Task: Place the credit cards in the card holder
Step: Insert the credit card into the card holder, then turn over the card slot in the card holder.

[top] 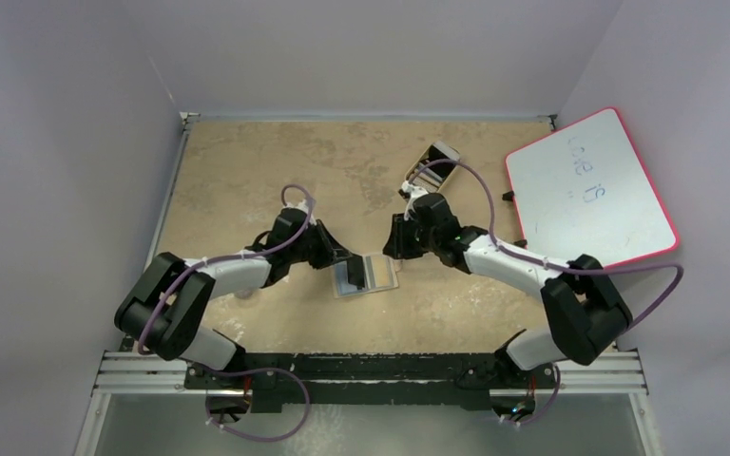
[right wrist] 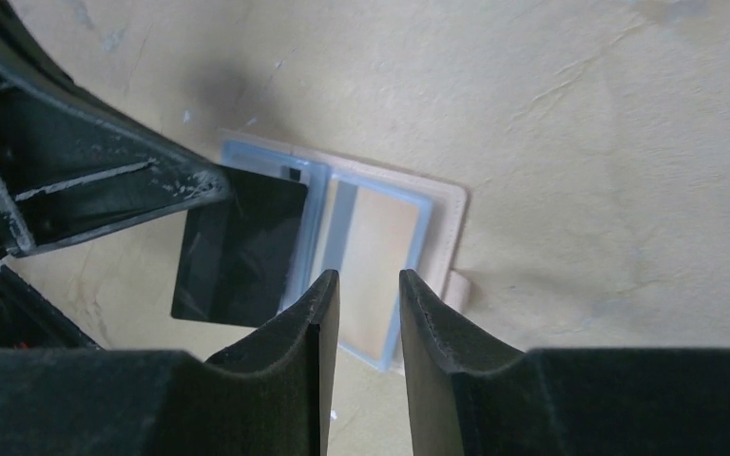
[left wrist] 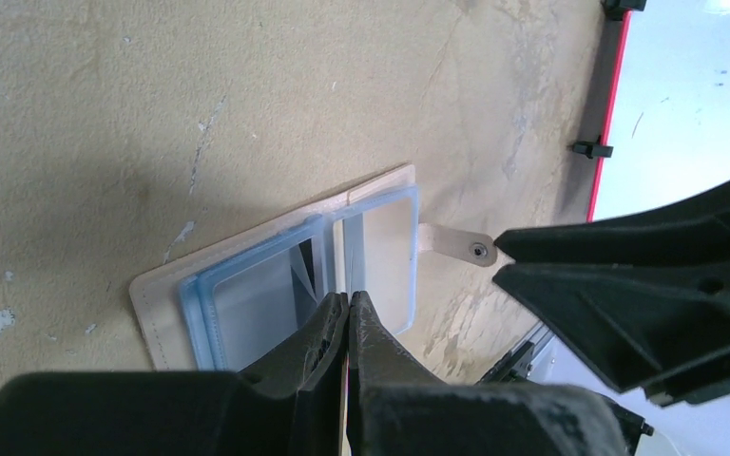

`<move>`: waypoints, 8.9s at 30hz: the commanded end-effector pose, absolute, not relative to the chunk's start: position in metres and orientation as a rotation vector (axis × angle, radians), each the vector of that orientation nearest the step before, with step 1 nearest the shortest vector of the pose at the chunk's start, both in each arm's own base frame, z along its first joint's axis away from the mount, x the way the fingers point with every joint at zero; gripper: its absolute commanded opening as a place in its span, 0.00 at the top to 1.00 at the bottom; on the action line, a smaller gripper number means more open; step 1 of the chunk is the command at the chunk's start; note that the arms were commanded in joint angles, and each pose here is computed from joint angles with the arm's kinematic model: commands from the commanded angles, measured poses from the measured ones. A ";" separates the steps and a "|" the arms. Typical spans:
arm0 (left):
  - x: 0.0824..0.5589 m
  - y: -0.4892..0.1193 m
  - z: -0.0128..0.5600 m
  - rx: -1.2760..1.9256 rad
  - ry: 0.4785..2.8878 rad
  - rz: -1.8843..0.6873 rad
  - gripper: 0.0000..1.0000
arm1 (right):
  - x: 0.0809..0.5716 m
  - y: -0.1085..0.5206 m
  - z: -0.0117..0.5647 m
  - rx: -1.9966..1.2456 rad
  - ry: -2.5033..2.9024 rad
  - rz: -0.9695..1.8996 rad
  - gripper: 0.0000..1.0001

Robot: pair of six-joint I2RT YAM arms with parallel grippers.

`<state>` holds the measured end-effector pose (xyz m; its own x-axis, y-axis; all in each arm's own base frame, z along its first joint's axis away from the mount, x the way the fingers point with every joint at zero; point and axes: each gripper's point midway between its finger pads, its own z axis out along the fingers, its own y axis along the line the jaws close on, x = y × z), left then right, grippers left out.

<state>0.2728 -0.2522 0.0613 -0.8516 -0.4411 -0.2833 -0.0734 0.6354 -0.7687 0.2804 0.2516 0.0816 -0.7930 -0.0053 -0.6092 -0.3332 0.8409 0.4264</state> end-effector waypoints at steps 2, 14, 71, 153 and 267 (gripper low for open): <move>0.282 -0.260 0.069 -0.369 2.353 -1.142 1.00 | 0.275 0.272 0.077 -0.239 2.418 0.727 0.68; 0.280 -0.261 0.062 -0.357 2.366 -1.143 1.00 | 0.276 0.255 0.019 -0.221 2.528 0.554 0.75; 0.274 -0.265 0.029 -0.498 2.331 -1.165 0.97 | 0.254 0.269 0.014 -0.205 2.559 0.736 0.79; 0.253 -0.293 0.028 -0.575 2.377 -1.050 0.60 | 0.237 0.250 0.027 -0.008 2.515 0.766 0.68; 0.252 -0.282 0.067 -0.455 2.374 -1.091 0.72 | 0.251 0.251 0.056 -0.052 2.454 0.618 0.76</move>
<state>0.2385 -0.2791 0.0556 -0.8416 -0.4956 -0.2147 -0.1455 0.5908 -0.7936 0.2384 0.2639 0.0349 -0.8614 0.0887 -0.5001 -0.1926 0.8541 0.4832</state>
